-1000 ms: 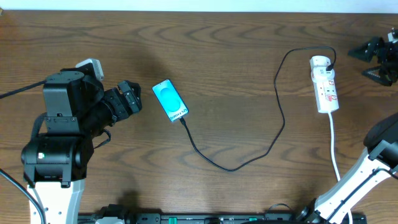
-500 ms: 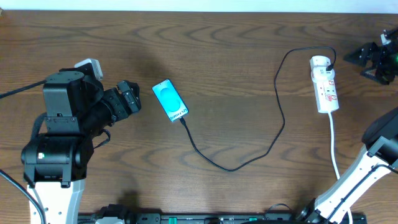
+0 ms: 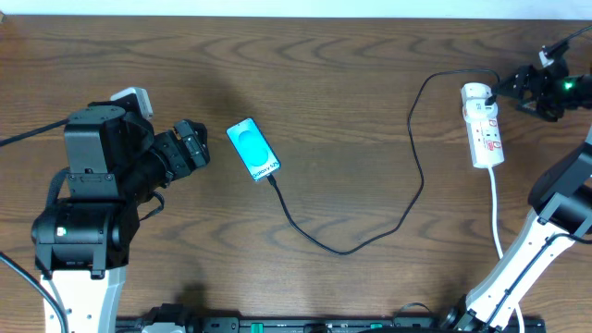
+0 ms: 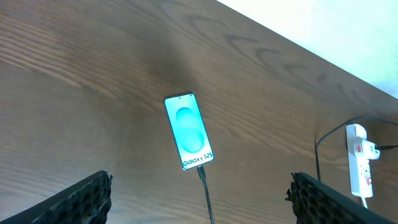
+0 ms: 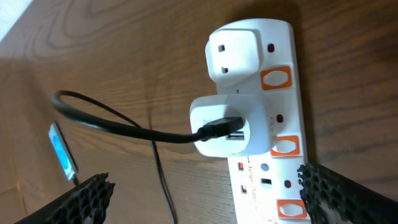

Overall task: Plug charger to phone and switch on socket
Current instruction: 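Lower the right gripper onto the orange switch beside the plugged charger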

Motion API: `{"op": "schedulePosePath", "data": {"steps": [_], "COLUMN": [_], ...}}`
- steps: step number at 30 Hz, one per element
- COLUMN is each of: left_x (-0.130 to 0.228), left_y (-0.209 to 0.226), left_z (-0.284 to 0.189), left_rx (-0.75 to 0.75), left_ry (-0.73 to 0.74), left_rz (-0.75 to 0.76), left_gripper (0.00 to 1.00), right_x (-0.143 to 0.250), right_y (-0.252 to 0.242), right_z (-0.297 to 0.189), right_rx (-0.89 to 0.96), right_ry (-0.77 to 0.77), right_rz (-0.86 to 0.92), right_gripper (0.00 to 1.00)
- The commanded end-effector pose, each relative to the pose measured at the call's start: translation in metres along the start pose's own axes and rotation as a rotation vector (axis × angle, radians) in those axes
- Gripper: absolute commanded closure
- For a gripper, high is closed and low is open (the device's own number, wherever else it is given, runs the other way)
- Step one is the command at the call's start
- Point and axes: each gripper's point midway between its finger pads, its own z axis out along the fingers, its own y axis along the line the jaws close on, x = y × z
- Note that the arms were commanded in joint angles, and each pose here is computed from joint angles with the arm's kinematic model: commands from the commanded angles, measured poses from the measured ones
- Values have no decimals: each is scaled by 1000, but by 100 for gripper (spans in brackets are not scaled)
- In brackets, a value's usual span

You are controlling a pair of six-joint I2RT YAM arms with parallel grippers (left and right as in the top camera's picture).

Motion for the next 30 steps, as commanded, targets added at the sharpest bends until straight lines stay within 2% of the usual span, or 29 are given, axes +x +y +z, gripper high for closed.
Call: {"op": "schedulePosePath", "data": {"steps": [1, 17, 22, 23, 30], "left_x": [-6, -4, -4, -4, -3], "left_y": [0, 3, 4, 4, 4], "left_z": [-3, 12, 13, 13, 13], "left_rx": [-6, -23, -25, -25, -24], "left_ry": [-16, 25, 27, 27, 28], "left_rz": [14, 6, 5, 5, 5], "left_gripper": [8, 9, 8, 9, 8], "right_x": [-4, 2, 3, 3, 3], "right_y": [-1, -5, -2, -1, -9], "right_z": [1, 25, 29, 29, 31], "right_rx": [4, 32, 36, 36, 77], "right_ry": [-10, 52, 61, 62, 68], "right_rz": [-24, -4, -12, -13, 25], "right_gripper": [4, 5, 4, 1, 1]}}
